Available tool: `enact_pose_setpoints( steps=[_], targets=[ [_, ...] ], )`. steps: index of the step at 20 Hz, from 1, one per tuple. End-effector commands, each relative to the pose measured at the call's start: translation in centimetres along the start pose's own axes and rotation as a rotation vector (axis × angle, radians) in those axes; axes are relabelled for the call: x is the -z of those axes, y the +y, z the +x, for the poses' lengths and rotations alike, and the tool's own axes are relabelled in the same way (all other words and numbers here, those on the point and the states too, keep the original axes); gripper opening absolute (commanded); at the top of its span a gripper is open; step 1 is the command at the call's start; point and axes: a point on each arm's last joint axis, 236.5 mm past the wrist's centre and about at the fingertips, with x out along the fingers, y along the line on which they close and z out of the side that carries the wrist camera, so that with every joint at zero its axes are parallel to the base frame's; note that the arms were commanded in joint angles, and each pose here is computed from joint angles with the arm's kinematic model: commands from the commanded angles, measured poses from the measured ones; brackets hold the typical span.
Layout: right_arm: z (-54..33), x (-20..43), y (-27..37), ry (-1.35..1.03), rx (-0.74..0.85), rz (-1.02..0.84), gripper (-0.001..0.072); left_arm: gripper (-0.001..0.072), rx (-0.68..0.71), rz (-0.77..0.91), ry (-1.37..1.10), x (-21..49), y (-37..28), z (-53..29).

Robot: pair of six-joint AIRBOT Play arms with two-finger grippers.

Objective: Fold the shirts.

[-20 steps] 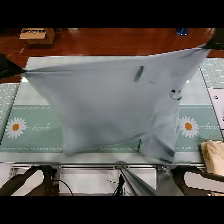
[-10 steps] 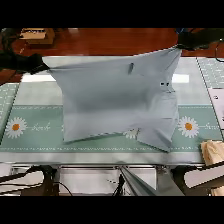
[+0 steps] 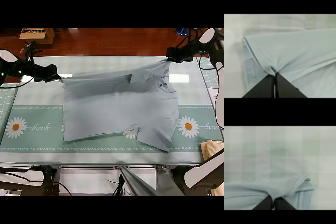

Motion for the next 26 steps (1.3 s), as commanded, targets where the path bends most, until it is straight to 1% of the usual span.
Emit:
enact_pose_setpoints(
  steps=[1,5,11,12,13,14,15,16,17,18,20,22,23,25,26],
  targets=[
    [-0.6,1.5,0.0,0.066,0.003,-0.002,0.0032,0.0018,0.029,-0.006,0.090,2.0,-0.8,-0.2],
    [-1.6,5.4,-1.2,0.232,0.051,-0.019,0.0032,0.0018,0.048,-0.017,0.220,5.2,-1.5,-0.5],
    [-1.3,7.6,-1.5,0.326,0.061,0.015,0.0034,0.0019,0.044,-0.091,0.265,6.4,-1.8,0.6],
    [-1.3,7.5,-1.5,0.324,0.061,0.015,0.0076,0.0038,0.045,-0.091,0.270,6.5,-1.8,0.6],
    [-1.5,7.6,-1.5,0.327,0.060,0.007,0.0223,0.0149,0.046,-0.092,0.276,6.6,-1.8,0.4],
    [-2.0,7.9,-1.5,0.347,0.055,-0.026,0.0287,0.0316,0.049,-0.093,0.288,6.7,-1.7,-0.2],
    [-3.0,8.6,-1.8,0.382,0.050,-0.084,0.0291,0.0417,0.052,-0.093,0.306,7.0,-1.5,-0.9],
    [-4.5,9.7,-2.9,0.438,0.072,-0.140,0.0292,0.0437,0.049,-0.097,0.330,7.4,-1.0,-2.0],
    [-6.3,10.8,-4.5,0.497,0.120,-0.151,0.0301,0.0438,0.042,-0.090,0.354,8.0,-0.2,-3.4],
    [-8.0,11.1,-5.7,0.505,0.141,-0.073,0.0306,0.0438,0.023,-0.094,0.383,9.0,0.7,-4.8],
    [-10.8,12.4,-7.3,0.544,0.125,0.010,0.0383,0.0438,-0.009,-0.109,0.411,11.5,2.3,-6.6],
    [-12.3,14.2,-8.7,0.555,0.093,0.089,0.0428,0.0439,-0.006,-0.140,0.419,15.3,3.3,-7.1],
    [-12.7,15.2,-9.0,0.553,0.061,0.122,0.0432,0.0453,-0.006,-0.177,0.431,17.8,3.8,-6.9],
    [-12.9,17.0,-8.8,0.510,-0.031,0.175,0.0435,0.0456,0.000,-0.275,0.478,23.7,4.6,-6.2],
    [-12.9,17.9,-8.7,0.480,-0.073,0.202,0.0478,0.0456,0.019,-0.328,0.504,26.5,4.5,-5.9]
  ],
)
